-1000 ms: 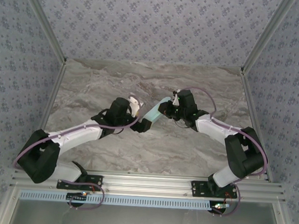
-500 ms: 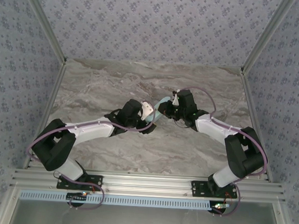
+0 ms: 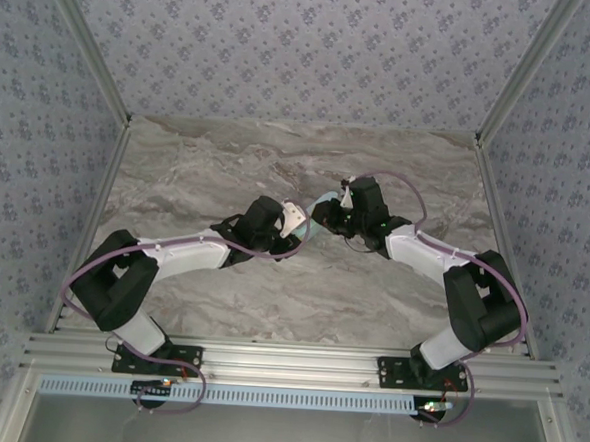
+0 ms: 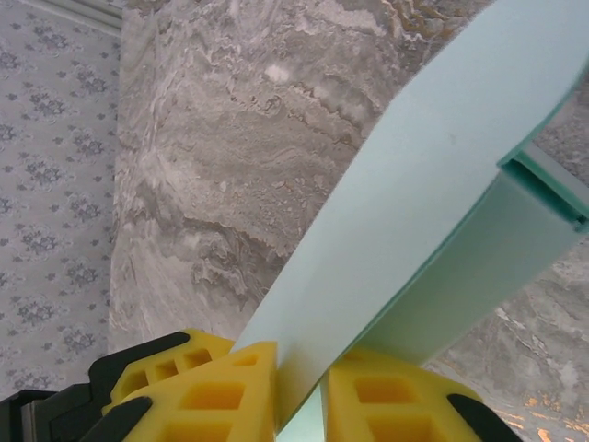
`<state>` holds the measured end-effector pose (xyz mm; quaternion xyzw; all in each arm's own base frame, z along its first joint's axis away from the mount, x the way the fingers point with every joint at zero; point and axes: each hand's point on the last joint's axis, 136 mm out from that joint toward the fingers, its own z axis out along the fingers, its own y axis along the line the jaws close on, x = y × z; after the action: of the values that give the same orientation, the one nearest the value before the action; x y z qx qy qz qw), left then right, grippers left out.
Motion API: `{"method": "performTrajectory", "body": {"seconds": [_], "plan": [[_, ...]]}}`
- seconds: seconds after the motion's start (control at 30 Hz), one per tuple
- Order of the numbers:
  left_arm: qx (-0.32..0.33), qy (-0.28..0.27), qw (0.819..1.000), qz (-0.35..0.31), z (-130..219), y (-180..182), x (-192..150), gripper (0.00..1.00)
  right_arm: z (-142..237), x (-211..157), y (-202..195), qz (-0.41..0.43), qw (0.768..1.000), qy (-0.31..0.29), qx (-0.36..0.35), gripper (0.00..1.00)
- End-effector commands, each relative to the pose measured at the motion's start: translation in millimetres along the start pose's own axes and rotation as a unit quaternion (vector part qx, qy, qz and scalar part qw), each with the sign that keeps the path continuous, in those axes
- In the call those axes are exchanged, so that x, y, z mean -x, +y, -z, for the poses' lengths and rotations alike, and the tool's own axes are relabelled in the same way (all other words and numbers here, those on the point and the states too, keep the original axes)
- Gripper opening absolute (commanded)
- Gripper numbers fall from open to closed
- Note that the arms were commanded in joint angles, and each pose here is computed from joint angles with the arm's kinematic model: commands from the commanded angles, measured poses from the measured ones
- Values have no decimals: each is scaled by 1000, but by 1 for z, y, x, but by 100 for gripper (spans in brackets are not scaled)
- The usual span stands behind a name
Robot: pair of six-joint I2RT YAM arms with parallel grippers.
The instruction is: Fold the paper box
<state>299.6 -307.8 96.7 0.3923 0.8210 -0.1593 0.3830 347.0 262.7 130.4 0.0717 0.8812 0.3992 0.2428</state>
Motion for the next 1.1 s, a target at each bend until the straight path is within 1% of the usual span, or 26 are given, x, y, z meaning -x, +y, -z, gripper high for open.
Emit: {"method": "performTrajectory", "body": {"seconds": [0.0,0.13,0.27,0.37,0.47,0.57,0.67,0.8,0.87,1.0,1.07], "plan": [[-3,-13,1000,-9,2,-1,13,42,8,-3,-10,10,999,7,-37,26],[-11,-11,1000,-12,6,1,10,38,28,8,-2,42,998,-12,-39,39],[-27,-15,999,-13,13,2,9,38,53,20,-3,93,994,-32,-54,49],[-40,-19,999,-15,20,4,10,38,71,29,0,166,983,-40,-63,52],[-57,-22,998,-12,26,6,11,35,80,33,1,247,966,-31,-70,54],[-75,-19,997,-18,32,5,8,34,81,38,0,319,945,-16,-75,56],[-76,-12,997,-24,38,8,5,33,80,49,1,377,922,-20,-85,56],[-83,-8,996,-34,46,7,1,32,71,49,10,493,868,-11,-53,55],[-86,-8,996,-36,48,5,-1,31,67,48,9,531,846,0,-42,55],[-93,-8,995,-35,50,3,-2,31,57,39,3,594,802,61,-21,53],[-95,-6,995,-35,50,2,-3,31,52,38,1,612,787,78,-9,53]]}}
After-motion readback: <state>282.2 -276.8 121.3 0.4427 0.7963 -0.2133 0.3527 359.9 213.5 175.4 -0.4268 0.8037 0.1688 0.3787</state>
